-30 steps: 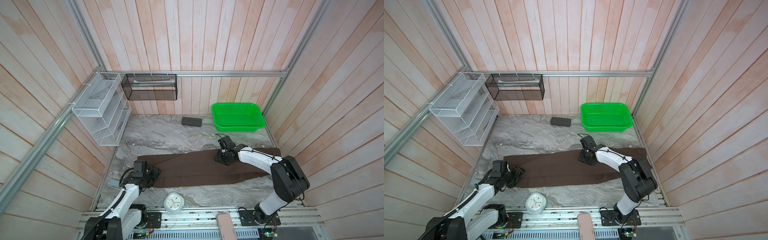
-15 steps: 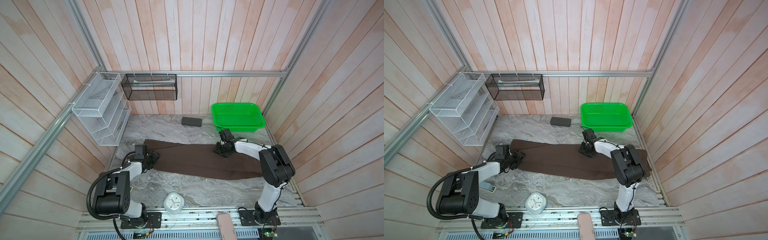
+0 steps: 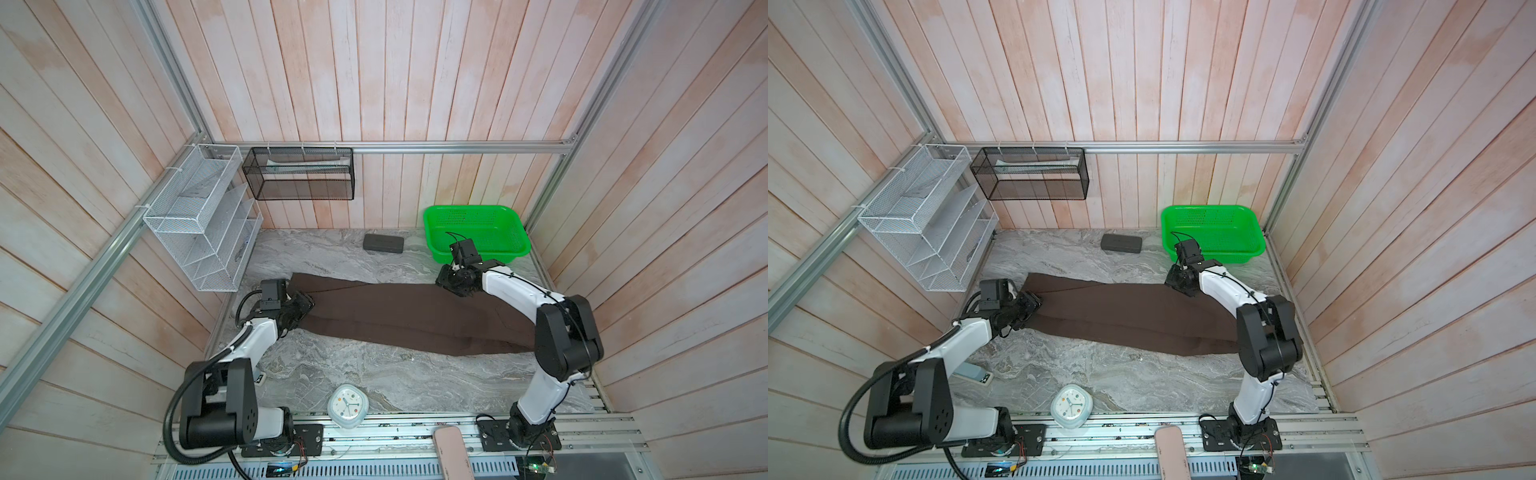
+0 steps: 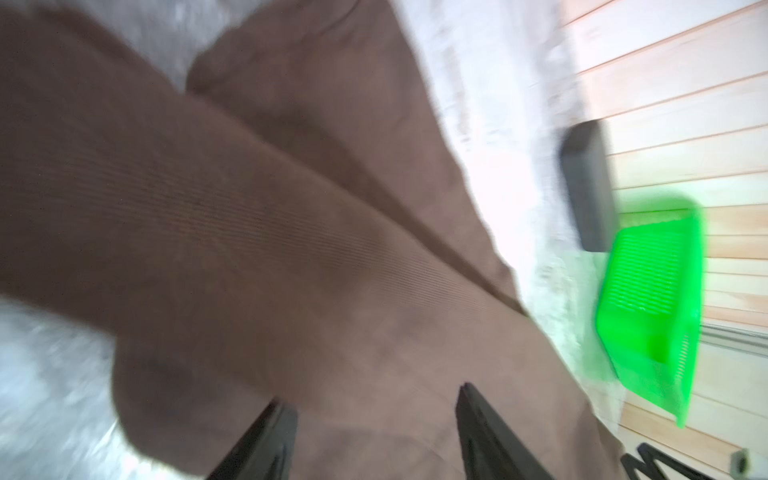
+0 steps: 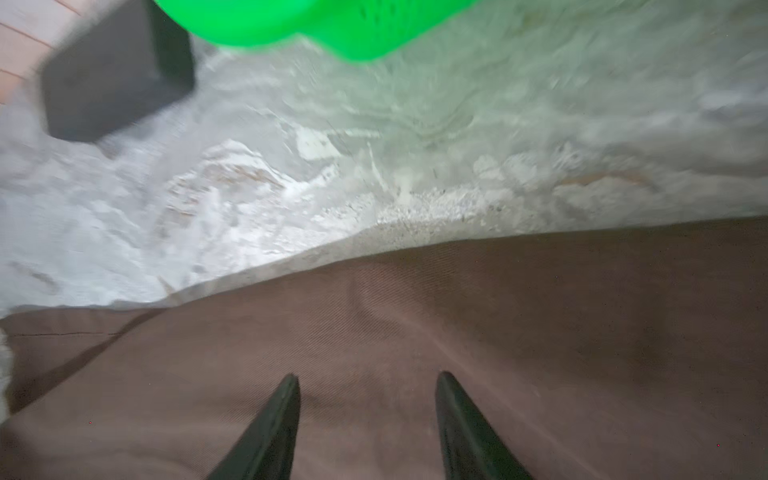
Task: Fold and stack the trousers
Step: 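Grasp the trouser hem end with the left gripper while the right presses the waistband end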
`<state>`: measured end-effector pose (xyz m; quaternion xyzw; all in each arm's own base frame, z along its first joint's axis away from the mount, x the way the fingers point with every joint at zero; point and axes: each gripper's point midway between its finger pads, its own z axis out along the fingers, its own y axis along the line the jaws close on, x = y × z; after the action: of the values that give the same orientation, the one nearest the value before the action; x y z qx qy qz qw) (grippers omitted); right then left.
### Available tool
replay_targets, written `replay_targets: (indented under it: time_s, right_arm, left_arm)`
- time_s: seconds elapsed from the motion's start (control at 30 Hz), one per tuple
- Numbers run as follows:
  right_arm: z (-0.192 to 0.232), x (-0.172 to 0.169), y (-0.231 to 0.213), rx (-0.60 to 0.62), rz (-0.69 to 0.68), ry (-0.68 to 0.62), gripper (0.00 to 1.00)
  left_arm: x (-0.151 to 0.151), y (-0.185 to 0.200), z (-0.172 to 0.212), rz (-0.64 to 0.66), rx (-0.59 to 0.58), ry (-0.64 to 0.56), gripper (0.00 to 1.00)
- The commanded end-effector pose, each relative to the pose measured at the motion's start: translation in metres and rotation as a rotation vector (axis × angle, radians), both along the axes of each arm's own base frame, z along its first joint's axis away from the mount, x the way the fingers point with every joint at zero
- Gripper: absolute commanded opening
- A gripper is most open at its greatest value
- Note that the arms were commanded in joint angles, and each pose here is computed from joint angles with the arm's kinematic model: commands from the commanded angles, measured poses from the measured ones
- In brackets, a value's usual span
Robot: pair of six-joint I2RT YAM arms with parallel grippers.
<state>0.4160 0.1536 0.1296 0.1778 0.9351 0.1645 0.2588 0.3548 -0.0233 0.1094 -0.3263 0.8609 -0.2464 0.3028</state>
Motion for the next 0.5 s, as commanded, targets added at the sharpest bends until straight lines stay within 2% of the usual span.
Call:
replay_targets:
  time_s: [0.0,0.2,0.47]
  right_arm:
    - [0.015,-0.029,-0.050,-0.020,-0.141,0.002,0.55]
    - [0.016,-0.070,-0.100,0.012,-0.255,-0.026,0.55]
    - [0.013,-0.085,-0.119,0.009,-0.255,-0.012,0.55]
  left_arm:
    - [-0.014,0.017,0.028,0.021,0.085,-0.018,0.68]
    - [-0.031,0.070,0.026,0.145,0.057,-0.003,0.70]
    - [-0.012,0.104,-0.004,0.226,0.021,0.027,0.70]
